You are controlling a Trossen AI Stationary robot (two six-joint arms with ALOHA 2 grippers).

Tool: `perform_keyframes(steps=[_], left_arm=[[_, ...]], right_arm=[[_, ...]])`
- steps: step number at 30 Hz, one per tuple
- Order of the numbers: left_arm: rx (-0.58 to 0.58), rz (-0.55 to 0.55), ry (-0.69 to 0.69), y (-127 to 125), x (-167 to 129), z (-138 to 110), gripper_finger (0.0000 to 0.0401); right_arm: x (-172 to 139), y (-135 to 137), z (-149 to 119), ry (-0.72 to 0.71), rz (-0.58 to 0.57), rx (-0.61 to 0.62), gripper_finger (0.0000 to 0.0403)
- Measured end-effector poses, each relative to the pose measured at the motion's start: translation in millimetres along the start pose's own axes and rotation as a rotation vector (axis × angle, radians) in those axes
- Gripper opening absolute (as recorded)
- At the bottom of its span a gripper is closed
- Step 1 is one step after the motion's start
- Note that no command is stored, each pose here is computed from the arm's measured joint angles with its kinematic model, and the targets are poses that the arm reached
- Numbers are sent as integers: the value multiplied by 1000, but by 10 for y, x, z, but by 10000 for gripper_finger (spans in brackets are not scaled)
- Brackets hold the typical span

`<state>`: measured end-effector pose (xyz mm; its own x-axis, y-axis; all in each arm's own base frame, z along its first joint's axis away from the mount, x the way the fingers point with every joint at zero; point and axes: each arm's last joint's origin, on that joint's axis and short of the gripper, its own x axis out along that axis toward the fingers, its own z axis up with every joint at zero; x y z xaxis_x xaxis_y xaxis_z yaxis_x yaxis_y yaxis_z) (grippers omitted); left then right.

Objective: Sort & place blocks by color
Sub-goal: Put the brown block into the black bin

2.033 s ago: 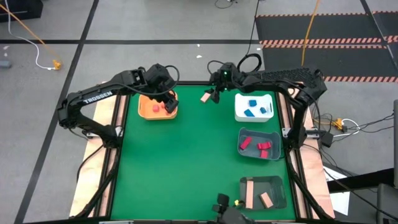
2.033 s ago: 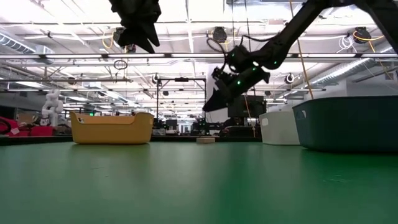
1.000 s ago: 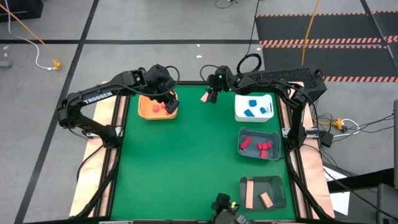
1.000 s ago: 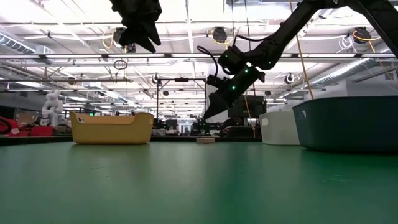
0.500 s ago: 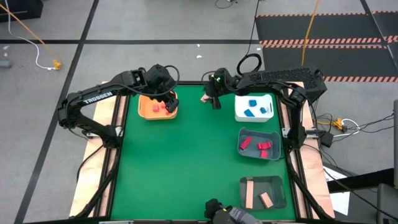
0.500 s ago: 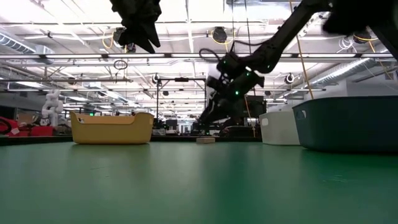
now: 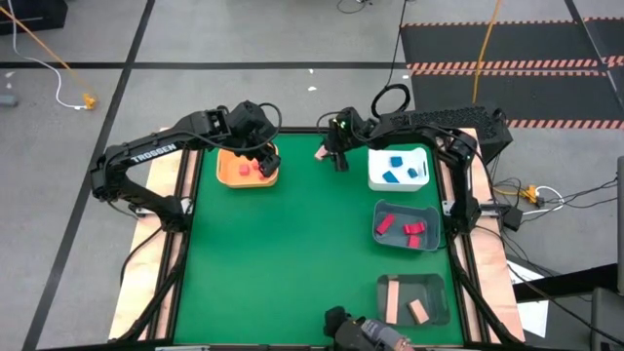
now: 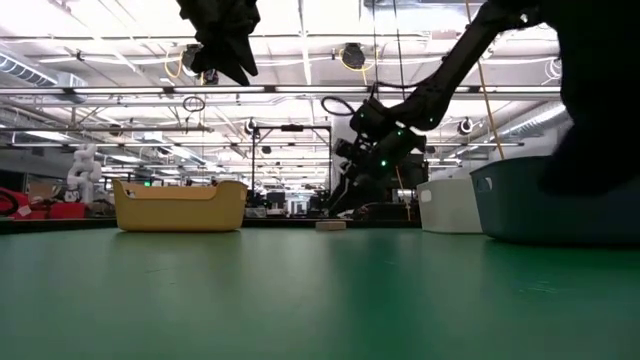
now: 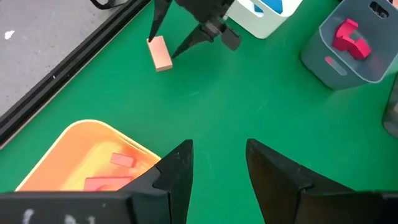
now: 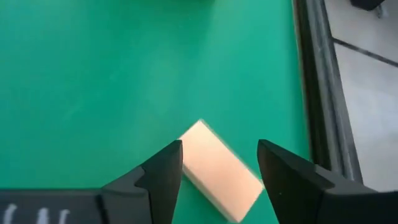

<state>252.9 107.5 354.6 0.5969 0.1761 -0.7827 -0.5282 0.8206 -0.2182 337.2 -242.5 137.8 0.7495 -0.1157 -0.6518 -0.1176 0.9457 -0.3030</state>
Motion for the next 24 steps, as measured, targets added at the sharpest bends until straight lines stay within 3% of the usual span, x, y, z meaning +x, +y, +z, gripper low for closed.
perform_keyframes(steps=[3, 8, 13, 16, 19, 24], left_arm=[[3, 1, -1, 4, 0, 1, 150], [0, 2, -1, 5, 0, 2, 150], [16, 2, 0, 5, 0, 1, 150], [26, 5, 9, 8, 0, -8, 150], [28, 6, 13, 12, -1, -12, 150], [31, 15, 11, 53, -4, -1, 150]], right_arm=[[58, 11, -73, 39, -11, -13, 196], [87, -44, 70, 2, -182, -37, 195], [79, -70, 208, -65, -307, 140, 194], [77, -73, 223, -38, -371, 158, 194], [87, -44, 175, 20, -352, 166, 194], [103, 55, 78, 42, -139, 189, 194]])
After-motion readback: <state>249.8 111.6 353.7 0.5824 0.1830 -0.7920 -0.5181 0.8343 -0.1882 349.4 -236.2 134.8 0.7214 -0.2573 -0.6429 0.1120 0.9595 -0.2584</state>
